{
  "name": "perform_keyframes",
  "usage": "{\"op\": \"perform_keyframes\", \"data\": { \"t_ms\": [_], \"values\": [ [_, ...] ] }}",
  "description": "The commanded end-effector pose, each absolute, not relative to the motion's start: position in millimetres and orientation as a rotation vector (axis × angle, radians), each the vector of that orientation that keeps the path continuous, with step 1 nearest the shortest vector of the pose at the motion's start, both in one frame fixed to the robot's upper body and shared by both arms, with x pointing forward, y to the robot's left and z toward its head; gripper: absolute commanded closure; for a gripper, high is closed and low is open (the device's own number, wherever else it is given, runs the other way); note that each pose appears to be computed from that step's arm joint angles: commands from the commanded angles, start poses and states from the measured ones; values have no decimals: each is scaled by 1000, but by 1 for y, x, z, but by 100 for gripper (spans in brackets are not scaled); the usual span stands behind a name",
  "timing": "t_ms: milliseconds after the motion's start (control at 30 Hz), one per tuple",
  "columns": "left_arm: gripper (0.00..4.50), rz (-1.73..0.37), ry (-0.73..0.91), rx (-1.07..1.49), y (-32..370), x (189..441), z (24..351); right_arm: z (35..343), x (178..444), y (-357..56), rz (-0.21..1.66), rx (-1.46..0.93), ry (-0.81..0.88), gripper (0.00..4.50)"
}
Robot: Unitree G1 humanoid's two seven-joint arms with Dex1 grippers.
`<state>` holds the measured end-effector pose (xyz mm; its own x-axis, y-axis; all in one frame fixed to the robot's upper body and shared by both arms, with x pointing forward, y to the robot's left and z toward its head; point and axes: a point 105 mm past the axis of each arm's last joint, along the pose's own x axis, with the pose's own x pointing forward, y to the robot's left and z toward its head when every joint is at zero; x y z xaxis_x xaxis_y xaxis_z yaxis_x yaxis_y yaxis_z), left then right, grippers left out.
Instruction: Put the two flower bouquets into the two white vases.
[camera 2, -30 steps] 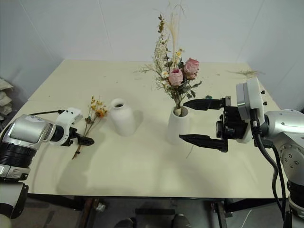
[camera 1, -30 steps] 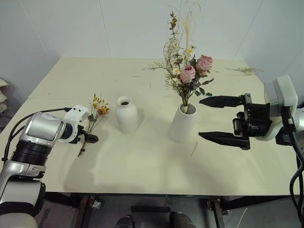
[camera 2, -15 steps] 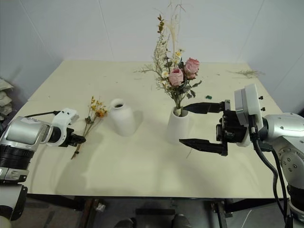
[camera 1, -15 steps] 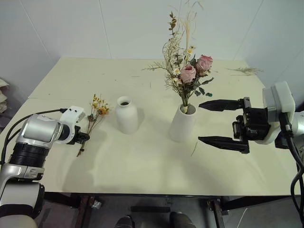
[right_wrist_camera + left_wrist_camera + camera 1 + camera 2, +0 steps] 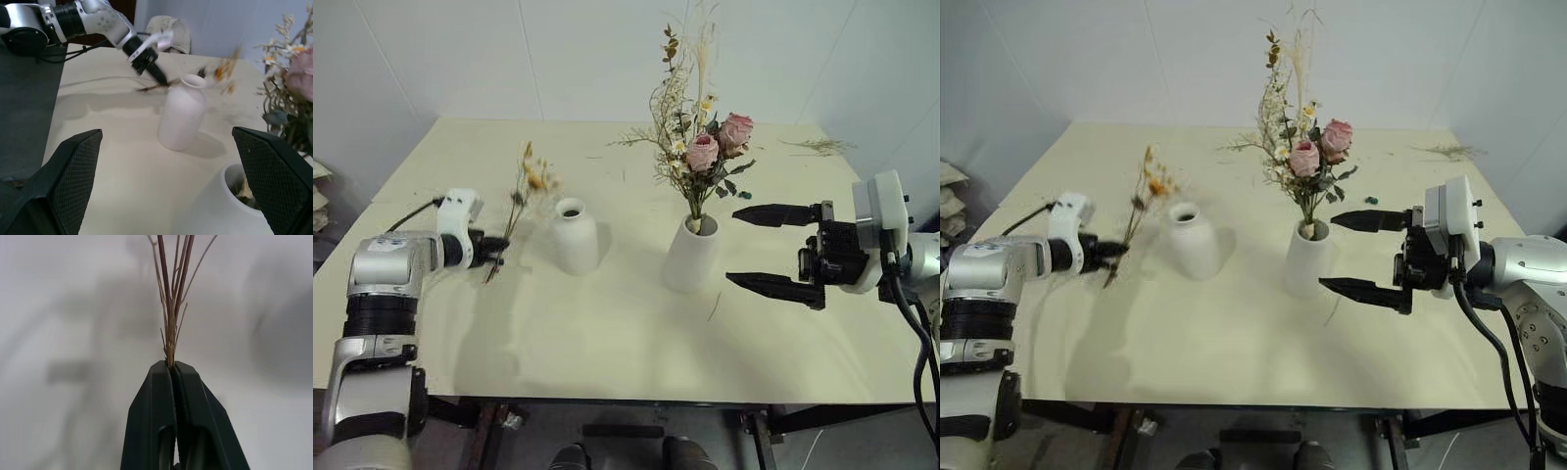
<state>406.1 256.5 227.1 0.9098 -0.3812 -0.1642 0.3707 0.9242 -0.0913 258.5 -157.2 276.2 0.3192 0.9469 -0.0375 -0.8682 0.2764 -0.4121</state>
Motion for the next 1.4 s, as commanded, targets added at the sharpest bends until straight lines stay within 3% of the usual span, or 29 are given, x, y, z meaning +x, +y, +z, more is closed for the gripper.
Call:
{"op": "perform_keyframes", "data": {
  "t_ms": [33, 200, 333, 433, 1400],
  "values": [
    [447, -472, -345, -196, 260, 391, 315, 284, 256, -161, 1192, -412, -277, 0],
    [447, -672, -561, -269, 237, 371, 345, 284, 260, -163, 1159, -397, -283, 0],
    [447, -946, -593, -300, 201, 350, 347, 285, 262, -162, 1141, -385, -296, 0],
    [447, -1009, -590, -291, 189, 347, 341, 285, 263, -161, 1133, -380, -304, 0],
    [447, -992, -508, -264, 171, 377, 264, 285, 260, -159, 1043, -331, -332, 0]
  ]
}}
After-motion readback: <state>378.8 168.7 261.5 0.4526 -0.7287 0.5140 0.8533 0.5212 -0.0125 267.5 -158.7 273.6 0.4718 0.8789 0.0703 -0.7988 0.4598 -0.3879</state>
